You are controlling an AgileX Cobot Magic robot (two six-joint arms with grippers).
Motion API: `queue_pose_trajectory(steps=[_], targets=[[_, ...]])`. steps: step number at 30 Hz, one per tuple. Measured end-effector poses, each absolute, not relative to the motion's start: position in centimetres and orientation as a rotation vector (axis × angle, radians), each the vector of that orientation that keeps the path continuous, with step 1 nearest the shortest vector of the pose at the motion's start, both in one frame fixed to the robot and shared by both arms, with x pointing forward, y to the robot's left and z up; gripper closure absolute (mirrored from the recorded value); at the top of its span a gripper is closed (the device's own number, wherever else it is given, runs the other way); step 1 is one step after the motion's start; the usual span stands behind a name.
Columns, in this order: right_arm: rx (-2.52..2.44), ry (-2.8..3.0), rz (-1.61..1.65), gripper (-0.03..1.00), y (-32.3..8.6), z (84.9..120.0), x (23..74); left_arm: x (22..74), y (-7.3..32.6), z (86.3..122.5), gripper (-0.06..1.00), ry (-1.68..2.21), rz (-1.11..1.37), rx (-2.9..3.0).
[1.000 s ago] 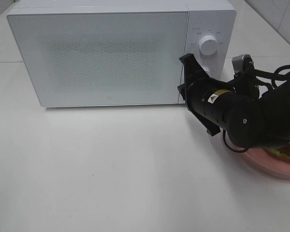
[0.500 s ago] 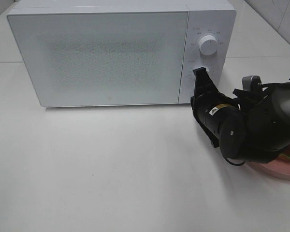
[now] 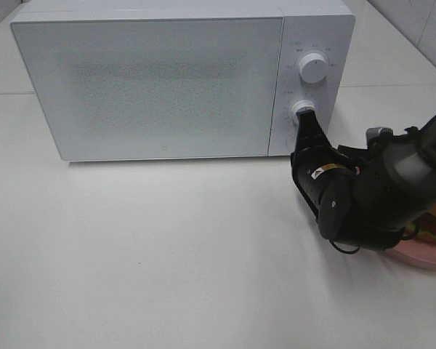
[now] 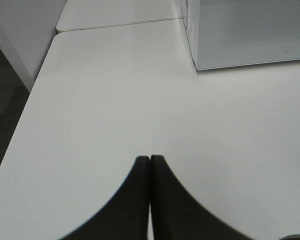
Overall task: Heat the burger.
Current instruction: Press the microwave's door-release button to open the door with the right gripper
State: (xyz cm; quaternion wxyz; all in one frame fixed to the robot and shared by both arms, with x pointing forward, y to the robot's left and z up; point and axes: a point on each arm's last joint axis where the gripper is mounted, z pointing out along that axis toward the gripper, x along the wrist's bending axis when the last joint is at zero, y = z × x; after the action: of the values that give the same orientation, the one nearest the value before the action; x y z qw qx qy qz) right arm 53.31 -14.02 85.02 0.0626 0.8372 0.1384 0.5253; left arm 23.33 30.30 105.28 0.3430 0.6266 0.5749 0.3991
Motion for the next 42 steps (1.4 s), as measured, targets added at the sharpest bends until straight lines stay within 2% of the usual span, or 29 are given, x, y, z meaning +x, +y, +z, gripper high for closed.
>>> queue_pose_trajectory(steps=[7, 16, 42], targets=[[2.513, 0.385, 1.64, 0.95, -13.0, 84.8, 55.1, 23.3, 30.3, 105.3, 0.94, 1.494, 1.039, 1.628], [2.529, 0.309, 1.613, 0.94, -14.1, 84.7, 57.1, 23.3, 30.3, 105.3, 0.94, 1.494, 1.039, 1.628], [2.593, 0.348, 1.527, 0.94, -13.6, 84.7, 58.7, 23.3, 30.3, 105.3, 0.94, 1.494, 1.039, 1.628]])
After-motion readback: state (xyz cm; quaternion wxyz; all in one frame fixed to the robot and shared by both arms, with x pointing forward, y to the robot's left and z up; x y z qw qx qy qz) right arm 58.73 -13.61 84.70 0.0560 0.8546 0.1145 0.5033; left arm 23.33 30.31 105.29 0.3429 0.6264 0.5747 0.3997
